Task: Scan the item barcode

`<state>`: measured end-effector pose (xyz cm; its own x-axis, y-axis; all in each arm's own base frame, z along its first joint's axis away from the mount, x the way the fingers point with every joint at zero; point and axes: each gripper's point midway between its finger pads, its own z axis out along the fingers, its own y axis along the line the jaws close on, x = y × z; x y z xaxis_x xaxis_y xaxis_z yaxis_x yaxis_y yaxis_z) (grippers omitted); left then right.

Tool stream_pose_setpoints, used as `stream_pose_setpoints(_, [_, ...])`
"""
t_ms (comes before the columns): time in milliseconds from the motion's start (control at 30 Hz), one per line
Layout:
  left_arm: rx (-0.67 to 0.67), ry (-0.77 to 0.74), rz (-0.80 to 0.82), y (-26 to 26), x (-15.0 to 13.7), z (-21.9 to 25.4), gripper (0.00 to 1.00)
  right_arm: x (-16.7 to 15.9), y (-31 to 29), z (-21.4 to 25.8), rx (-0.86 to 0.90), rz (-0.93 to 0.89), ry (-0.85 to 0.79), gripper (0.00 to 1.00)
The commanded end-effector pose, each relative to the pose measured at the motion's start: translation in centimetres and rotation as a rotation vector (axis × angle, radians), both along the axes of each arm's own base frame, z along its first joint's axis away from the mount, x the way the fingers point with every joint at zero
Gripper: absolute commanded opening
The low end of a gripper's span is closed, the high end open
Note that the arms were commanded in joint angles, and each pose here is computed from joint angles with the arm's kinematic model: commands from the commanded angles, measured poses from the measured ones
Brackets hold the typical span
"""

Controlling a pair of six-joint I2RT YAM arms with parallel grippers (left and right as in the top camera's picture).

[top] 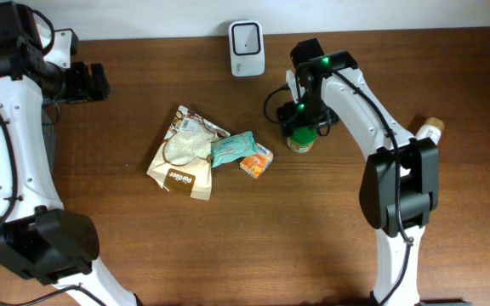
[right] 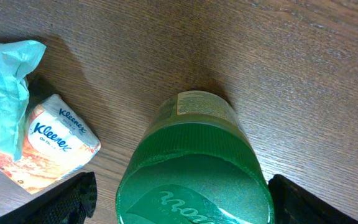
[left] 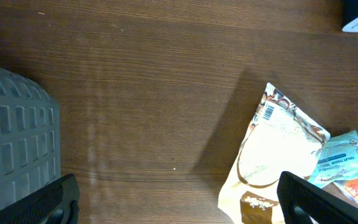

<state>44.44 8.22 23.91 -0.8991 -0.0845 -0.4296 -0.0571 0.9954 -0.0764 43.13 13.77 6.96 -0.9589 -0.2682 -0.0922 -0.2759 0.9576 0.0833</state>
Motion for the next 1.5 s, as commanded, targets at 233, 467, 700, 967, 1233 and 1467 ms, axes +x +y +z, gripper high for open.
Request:
stream_pose_setpoints(233, [0.000,-0.012,-0.012,0.1,0.0,0.3,0.99,0.0,-1.0,-0.8,-0.044,-0.024,0.005,0.78])
stream_pose_setpoints(467, [0.000,-0.012,-0.012,0.1,0.0,0.3,0.99,-0.1,-1.0,-0.9,-0.045,-0.024,0.008,0.76])
stream_pose_setpoints(700, [0.000,-0.012,-0.012,0.1,0.0,0.3,0.99,0.0,-1.7,-1.5,-0.080,-0.026,0.002,0.76])
stream_pose_setpoints(967, [0.000,-0.012,-0.012,0.1,0.0,0.3,0.99,0.3,-1.6,-1.6,-0.075,-0.027,-0.011,0.63])
stream_pose_setpoints(1233, [0.000,-0.012,-0.012,0.1,0.0,0.3,0.99,-0.4,-0.3,-0.4,0.001,-0.020,0.026,0.54])
stream_pose_setpoints(1467, [0.000,-0.012,-0.012,0.2,0.0,0.3,0.99,-0.8,4.0,5.5,0.251,0.011,0.053,0.54])
